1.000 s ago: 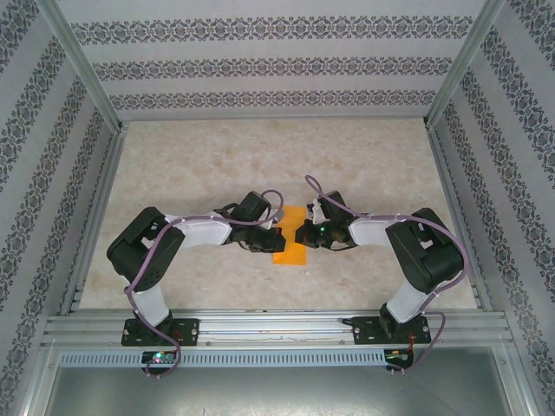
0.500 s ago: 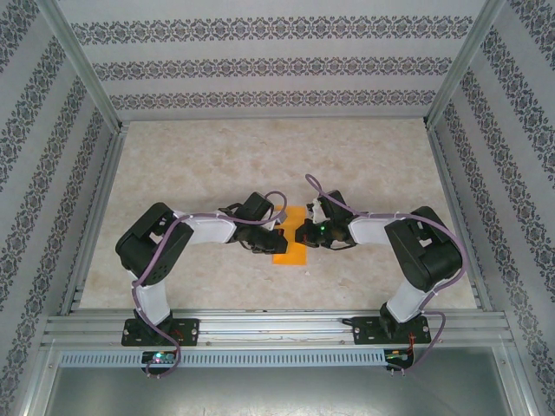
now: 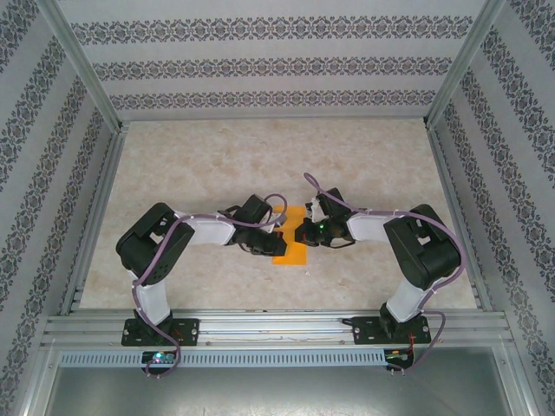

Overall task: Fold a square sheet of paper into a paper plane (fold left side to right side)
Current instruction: Fold the triangle a second time at the center of the table.

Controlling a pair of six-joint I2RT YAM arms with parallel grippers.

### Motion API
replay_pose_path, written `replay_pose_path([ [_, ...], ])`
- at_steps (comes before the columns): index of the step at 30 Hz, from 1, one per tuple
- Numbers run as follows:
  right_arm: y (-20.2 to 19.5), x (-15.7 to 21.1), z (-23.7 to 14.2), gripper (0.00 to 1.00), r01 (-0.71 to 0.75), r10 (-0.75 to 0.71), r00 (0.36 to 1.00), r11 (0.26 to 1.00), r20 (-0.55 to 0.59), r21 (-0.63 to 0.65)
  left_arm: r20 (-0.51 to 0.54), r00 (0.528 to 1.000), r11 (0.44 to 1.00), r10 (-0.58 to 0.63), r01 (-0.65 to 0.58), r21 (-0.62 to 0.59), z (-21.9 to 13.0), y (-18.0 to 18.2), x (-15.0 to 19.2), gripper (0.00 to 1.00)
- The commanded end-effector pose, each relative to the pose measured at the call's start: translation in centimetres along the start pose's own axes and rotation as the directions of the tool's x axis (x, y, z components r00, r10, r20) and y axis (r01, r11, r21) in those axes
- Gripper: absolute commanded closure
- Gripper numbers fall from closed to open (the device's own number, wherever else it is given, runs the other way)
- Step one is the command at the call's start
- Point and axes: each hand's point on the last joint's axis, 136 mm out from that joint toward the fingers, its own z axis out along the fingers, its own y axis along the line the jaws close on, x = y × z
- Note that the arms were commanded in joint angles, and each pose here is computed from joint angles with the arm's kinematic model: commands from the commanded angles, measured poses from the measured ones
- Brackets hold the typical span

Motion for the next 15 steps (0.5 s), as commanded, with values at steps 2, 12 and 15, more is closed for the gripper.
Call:
replay_pose_path([
  [2, -6.3, 2.7, 0.8, 1.0, -0.08, 0.096, 0.993, 0.972, -0.062, 0.223, -0.097, 0.995, 0.999, -0.031, 0.027, -0.046, -0.1, 2.0, 3.8, 0.99],
  [12, -6.5, 2.8, 0.6, 1.0, -0.083, 0.1, 0.993, 0.971, -0.067, 0.225, -0.13, 0.991, 0.998, -0.034, 0.027, -0.056, -0.6, 2.7, 6.0, 0.99],
  [15, -6.6, 2.8, 0.7, 1.0, -0.084, 0.102, 0.992, 0.97, -0.069, 0.228, -0.136, 0.99, 0.998, -0.037, 0.029, -0.06, -0.7, 2.9, 6.6, 0.99],
])
